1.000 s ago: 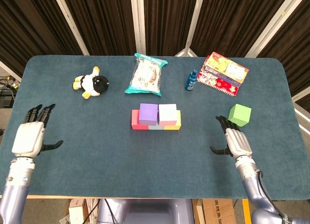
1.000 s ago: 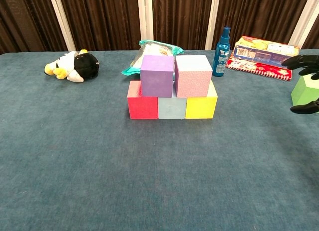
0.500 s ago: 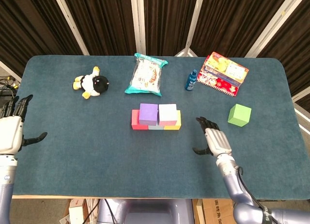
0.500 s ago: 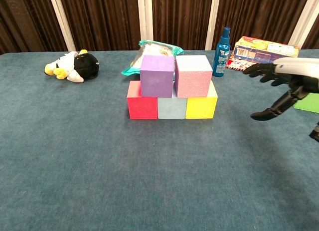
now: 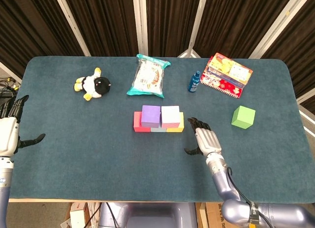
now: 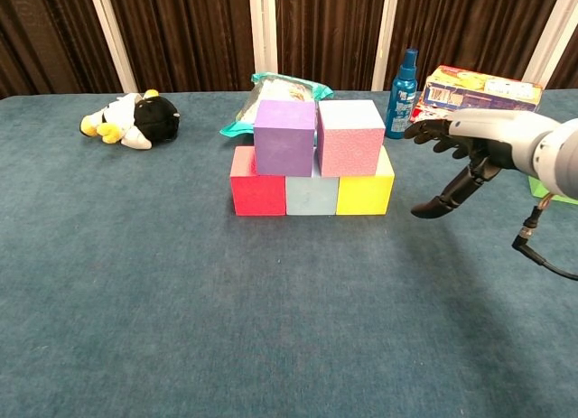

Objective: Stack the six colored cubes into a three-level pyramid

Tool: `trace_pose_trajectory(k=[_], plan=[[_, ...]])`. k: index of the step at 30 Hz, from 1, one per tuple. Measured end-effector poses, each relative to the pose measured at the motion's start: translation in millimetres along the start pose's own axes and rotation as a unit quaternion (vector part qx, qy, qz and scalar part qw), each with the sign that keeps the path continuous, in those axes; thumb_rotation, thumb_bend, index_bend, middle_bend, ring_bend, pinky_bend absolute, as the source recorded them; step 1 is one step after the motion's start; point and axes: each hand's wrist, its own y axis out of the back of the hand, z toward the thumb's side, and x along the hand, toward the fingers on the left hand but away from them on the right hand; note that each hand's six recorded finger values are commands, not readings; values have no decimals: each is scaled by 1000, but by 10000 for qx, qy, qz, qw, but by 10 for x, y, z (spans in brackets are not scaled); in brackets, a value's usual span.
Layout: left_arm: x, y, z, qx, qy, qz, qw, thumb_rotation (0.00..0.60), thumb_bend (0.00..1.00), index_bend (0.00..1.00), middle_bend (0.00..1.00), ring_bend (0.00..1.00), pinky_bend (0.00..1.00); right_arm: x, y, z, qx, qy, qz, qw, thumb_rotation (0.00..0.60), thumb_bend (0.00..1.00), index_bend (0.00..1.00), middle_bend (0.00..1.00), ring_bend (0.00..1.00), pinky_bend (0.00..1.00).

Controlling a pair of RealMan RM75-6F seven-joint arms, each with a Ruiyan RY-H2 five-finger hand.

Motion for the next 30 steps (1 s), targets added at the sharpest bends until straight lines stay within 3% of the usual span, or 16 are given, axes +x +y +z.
trace_pose_trajectory(k=[30], plan=[[20,-28,-34,20,139,-33,9999,600,156,1,92,14,38,-29,-62,219,16,122,45,9999,600,263,0,0,0,11]])
